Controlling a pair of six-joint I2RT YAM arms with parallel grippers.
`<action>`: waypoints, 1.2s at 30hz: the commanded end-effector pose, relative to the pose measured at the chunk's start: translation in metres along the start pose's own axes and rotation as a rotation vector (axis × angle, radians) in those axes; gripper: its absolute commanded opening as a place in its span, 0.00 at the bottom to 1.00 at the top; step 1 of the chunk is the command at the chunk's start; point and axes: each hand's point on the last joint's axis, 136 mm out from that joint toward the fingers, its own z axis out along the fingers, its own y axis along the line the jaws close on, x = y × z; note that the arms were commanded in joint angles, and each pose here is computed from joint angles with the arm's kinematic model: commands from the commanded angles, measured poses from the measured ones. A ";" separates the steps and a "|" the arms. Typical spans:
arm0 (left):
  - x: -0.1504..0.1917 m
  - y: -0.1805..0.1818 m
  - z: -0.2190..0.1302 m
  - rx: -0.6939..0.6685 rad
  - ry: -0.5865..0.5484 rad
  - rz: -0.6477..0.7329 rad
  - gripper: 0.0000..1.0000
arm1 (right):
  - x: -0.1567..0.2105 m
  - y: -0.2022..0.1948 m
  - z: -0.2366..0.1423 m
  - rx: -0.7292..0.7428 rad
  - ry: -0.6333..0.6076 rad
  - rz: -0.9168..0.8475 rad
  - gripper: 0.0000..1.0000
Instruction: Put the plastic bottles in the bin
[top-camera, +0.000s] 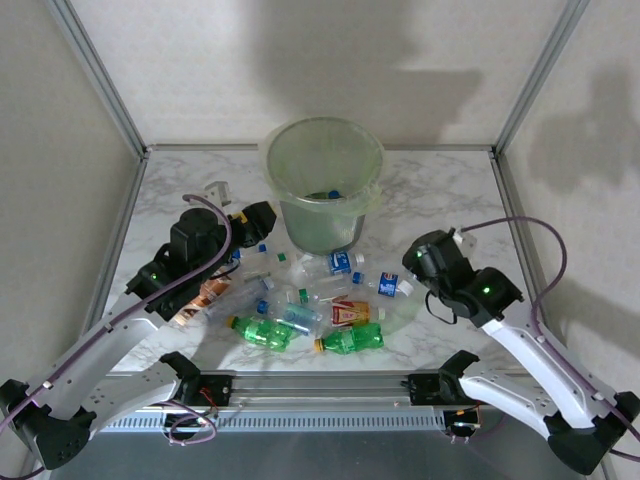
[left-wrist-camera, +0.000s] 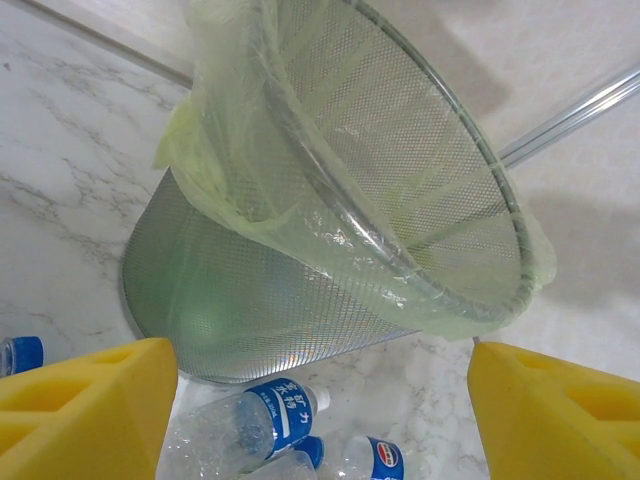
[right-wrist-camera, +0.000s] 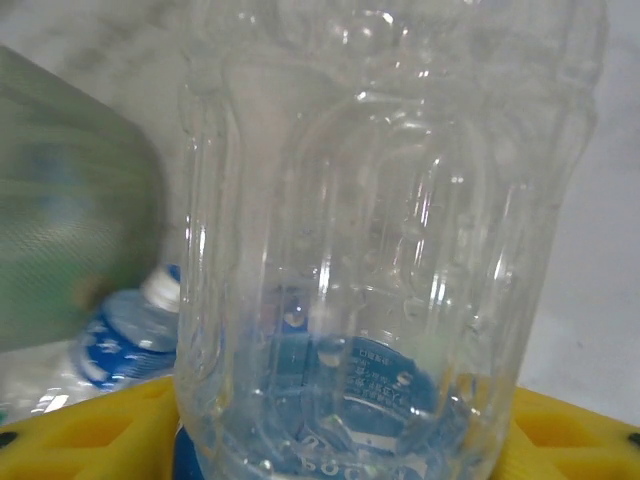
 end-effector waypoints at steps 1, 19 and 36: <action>-0.013 0.001 -0.005 -0.027 -0.033 -0.016 0.77 | -0.044 0.034 -0.023 -0.084 -0.129 -0.081 0.60; -0.014 0.004 -0.002 -0.044 -0.031 -0.030 0.77 | -0.112 0.207 -0.066 -0.474 -0.190 -0.277 0.57; -0.013 0.020 -0.007 -0.100 -0.048 -0.036 0.77 | -0.078 0.306 0.023 -0.569 0.041 -0.422 0.58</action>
